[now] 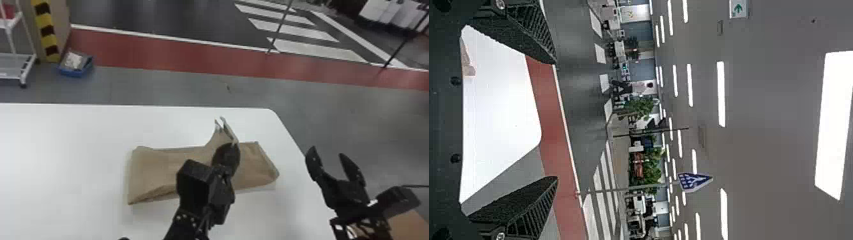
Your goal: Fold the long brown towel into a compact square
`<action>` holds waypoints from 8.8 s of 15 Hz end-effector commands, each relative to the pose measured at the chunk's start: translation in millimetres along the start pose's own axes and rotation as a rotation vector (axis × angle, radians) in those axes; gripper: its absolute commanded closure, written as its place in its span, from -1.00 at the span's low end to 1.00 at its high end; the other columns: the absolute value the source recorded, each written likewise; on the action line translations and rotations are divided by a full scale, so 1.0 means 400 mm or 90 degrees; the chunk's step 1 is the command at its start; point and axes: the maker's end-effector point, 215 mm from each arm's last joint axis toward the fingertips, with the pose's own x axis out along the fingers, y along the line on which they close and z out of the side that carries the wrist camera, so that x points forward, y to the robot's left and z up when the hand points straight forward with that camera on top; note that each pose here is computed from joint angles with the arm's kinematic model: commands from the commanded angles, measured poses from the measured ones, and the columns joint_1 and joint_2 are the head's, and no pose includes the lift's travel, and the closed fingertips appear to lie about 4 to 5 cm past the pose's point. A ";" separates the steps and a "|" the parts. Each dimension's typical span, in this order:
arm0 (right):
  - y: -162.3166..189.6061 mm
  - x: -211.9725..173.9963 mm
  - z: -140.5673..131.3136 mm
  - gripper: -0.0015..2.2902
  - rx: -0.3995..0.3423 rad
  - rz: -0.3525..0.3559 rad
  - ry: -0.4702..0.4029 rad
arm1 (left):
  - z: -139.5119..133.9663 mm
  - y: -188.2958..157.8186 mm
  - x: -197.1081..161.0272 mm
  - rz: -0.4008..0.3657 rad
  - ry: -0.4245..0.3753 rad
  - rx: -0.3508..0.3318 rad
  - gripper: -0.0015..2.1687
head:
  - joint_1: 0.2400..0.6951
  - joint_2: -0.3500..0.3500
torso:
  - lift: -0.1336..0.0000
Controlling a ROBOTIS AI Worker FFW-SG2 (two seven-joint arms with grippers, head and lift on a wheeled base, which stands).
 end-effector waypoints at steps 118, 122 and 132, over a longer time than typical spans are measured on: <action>0.117 0.017 -0.131 -0.96 -0.060 0.109 0.172 | -0.262 0.501 -0.155 0.114 0.259 -0.032 0.28 | 1.00 -1.00 | -0.87; 0.155 0.020 -0.140 -0.96 -0.053 0.122 0.172 | -0.234 0.634 -0.279 0.172 0.298 -0.014 0.28 | 1.00 -1.00 | -0.87; 0.197 0.021 -0.133 -0.96 -0.057 0.137 0.170 | -0.153 0.724 -0.354 0.204 0.236 -0.014 -0.37 | 1.00 -0.97 | -0.87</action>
